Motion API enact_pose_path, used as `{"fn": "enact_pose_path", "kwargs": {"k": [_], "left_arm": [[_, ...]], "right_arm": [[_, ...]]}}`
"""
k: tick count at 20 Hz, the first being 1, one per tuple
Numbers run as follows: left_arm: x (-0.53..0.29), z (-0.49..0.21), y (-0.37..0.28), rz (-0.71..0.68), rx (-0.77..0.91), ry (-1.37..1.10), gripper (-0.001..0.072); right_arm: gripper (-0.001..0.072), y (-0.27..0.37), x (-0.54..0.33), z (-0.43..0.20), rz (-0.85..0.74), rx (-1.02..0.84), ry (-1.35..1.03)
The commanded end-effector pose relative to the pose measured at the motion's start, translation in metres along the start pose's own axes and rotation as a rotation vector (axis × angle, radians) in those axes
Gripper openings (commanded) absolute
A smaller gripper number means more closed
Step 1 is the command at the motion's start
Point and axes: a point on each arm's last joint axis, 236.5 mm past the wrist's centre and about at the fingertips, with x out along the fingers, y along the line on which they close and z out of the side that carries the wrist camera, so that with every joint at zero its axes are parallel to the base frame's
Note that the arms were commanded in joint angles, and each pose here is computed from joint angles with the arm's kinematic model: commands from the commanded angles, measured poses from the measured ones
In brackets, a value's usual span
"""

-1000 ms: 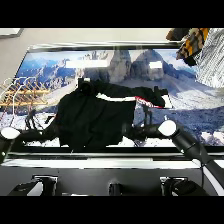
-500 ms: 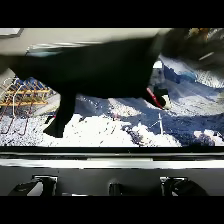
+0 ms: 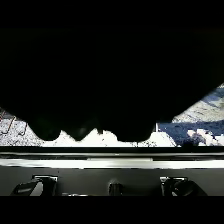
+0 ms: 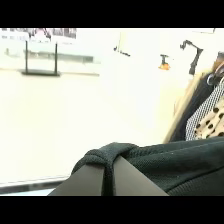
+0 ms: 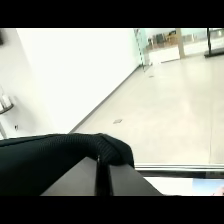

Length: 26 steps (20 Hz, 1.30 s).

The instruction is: Fold the clothes and pants, and hang the long-sleeved shirts on hangers.

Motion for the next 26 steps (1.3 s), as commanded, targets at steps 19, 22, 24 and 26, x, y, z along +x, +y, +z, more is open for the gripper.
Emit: {"fn": "enact_pose_path", "kwargs": {"k": [19, 22, 24, 26], "left_arm": [[0.212, -0.556, 0.157, 0.216, -0.532, 1.041, 0.0035], [0.191, -0.589, 0.146, 0.247, -0.641, 1.173, 0.03], [0.19, -0.572, 0.151, 0.26, -0.66, 1.153, 0.07], [0.187, -0.533, 0.159, 0.259, -0.652, 1.105, 0.07]], "right_arm": [[0.0109, -0.17, 0.323, -0.552, -0.538, 0.081, 0.882], [0.0403, -0.16, 0.295, -0.592, -0.527, 0.116, 1.064], [0.0501, -0.156, 0.281, -0.575, -0.477, 0.015, 1.128], [0.0504, -0.163, 0.264, -0.524, -0.437, -0.084, 1.15]]}}
